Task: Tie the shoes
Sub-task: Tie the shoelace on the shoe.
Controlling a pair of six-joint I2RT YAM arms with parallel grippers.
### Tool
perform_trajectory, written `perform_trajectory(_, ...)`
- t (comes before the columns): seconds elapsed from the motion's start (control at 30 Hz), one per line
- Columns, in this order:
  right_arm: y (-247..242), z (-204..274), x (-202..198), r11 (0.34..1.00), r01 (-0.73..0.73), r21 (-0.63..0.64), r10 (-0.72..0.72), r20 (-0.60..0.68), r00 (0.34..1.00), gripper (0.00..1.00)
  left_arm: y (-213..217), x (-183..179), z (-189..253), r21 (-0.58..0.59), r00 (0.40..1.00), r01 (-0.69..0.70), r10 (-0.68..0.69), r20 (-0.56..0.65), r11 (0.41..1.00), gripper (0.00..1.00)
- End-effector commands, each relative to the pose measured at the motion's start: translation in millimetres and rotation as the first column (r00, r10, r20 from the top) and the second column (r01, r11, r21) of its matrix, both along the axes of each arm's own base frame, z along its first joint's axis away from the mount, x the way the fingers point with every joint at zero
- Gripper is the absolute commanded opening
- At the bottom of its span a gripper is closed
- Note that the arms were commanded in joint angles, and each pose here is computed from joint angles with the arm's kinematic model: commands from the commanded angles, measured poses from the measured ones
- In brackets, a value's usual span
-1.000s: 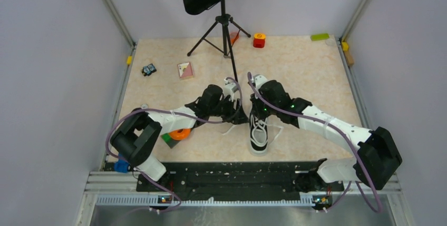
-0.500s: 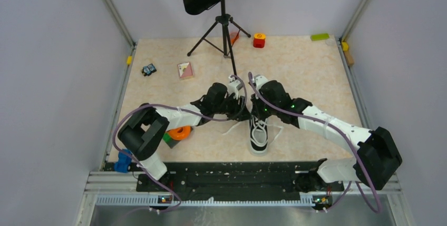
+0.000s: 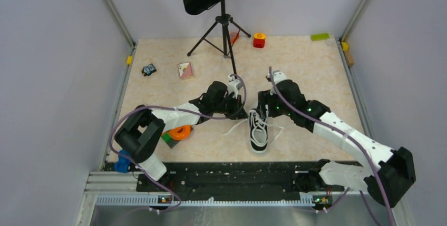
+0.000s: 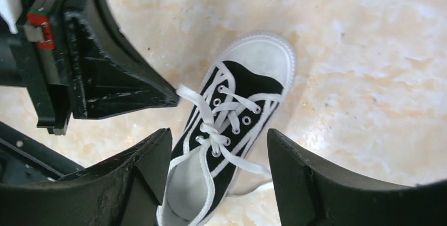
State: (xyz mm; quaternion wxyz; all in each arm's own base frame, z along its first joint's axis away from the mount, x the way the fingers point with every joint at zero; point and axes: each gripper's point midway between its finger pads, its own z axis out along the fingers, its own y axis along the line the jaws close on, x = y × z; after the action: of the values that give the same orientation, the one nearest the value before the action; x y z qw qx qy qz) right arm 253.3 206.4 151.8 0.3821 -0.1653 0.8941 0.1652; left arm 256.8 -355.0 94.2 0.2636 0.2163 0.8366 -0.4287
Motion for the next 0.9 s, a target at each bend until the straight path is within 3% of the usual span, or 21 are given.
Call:
perform_trajectory(0.0, -30.4, 15.6, -6.7, 0.976, 0.208, 0.061, -0.206, -0.029, 0.978, 0.69, 13.6, 1.6, 25.9, -0.009, 0.995, -0.064, 0.065, 0.078, 0.998, 0.00)
perform_trajectory(0.1, -51.9, 5.6, -20.0, 0.877, 0.465, 0.120, -0.440, -0.189, 0.878, 0.67, 22.1, 0.9, 28.0, 0.010, 0.992, -0.090, 0.089, 0.093, 0.996, 0.00)
perform_trajectory(0.17, -52.8, 3.5, -30.9, 0.789, 0.585, 0.186, -0.520, -0.303, 0.798, 0.66, 26.3, -0.5, 31.8, 0.015, 0.990, -0.099, 0.097, 0.100, 0.995, 0.00)
perform_trajectory(0.27, -47.0, 6.9, -40.3, 0.640, 0.698, 0.321, -0.555, -0.434, 0.709, 0.63, 30.2, -3.7, 34.1, 0.022, 0.989, -0.099, 0.096, 0.109, 0.995, 0.00)
perform_trajectory(0.3, -47.0, 8.5, -41.4, 0.560, 0.743, 0.366, -0.567, -0.484, 0.666, 0.63, 31.4, -3.9, 34.3, 0.025, 0.989, -0.099, 0.096, 0.110, 0.995, 0.00)
perform_trajectory(0.43, -55.4, 2.3, -46.2, 0.392, 0.790, 0.471, -0.570, -0.549, 0.611, 0.62, 35.0, -7.1, 29.1, 0.048, 0.990, -0.089, 0.083, 0.110, 0.995, 0.00)
perform_trajectory(0.57, -54.8, -14.8, -50.9, 0.357, 0.821, 0.447, -0.564, -0.598, 0.570, 0.65, 36.5, -11.2, 25.2, 0.060, 0.993, -0.072, 0.066, 0.102, 0.996, 0.00)
perform_trajectory(0.87, -42.7, -37.5, -39.1, 0.281, 0.831, 0.480, -0.512, -0.658, 0.552, 0.66, 38.4, -17.4, 25.0, 0.058, 0.994, -0.054, 0.049, 0.094, 0.997, 0.00)
